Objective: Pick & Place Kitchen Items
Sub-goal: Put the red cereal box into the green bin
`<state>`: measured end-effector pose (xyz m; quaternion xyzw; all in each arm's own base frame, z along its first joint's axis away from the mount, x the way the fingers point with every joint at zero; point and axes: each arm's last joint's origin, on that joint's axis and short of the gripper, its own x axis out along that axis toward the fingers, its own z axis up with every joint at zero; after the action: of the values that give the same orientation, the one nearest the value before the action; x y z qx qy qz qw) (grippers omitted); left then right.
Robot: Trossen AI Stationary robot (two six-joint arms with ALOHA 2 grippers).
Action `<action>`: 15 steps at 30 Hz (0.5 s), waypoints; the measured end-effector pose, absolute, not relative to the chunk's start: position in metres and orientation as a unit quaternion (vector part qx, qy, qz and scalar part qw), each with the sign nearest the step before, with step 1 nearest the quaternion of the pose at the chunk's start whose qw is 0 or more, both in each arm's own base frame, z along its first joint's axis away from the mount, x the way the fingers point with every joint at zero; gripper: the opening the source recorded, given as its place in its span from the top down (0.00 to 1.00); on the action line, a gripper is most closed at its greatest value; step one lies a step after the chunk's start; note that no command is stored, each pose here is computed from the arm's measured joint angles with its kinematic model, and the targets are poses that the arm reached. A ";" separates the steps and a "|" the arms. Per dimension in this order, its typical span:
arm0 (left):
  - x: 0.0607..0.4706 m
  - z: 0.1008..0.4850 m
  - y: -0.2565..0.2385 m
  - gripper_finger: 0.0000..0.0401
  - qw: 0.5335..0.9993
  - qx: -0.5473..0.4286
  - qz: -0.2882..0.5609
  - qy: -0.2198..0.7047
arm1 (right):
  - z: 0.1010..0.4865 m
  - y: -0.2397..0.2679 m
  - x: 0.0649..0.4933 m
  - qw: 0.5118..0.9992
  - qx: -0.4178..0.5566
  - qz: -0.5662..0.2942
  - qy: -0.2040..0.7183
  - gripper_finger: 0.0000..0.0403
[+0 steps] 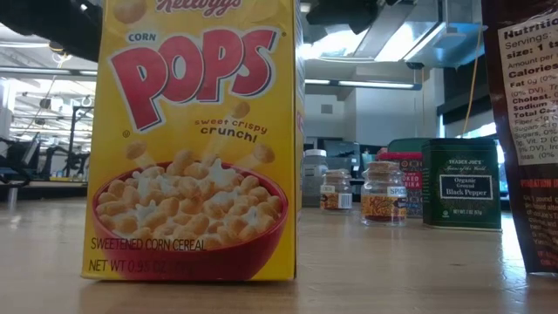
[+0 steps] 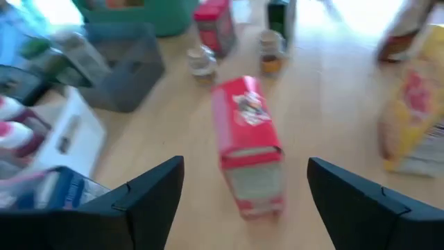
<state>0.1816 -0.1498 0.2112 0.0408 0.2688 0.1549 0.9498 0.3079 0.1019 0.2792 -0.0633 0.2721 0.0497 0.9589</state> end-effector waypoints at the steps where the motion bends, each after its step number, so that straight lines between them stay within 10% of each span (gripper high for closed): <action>1: 0.183 0.210 -0.149 0.25 0.949 0.047 0.165 0.264 | 0.279 0.102 0.308 0.959 -0.060 0.049 0.272 0.45; 15: 0.190 0.184 -0.158 0.25 0.939 0.073 0.202 0.268 | 0.283 0.103 0.310 0.967 -0.025 0.043 0.251 0.45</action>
<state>0.1904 -0.1578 0.1844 0.0729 0.2676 0.2019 0.9393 0.3101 0.1028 0.2830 -0.0255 0.2512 0.0426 0.9667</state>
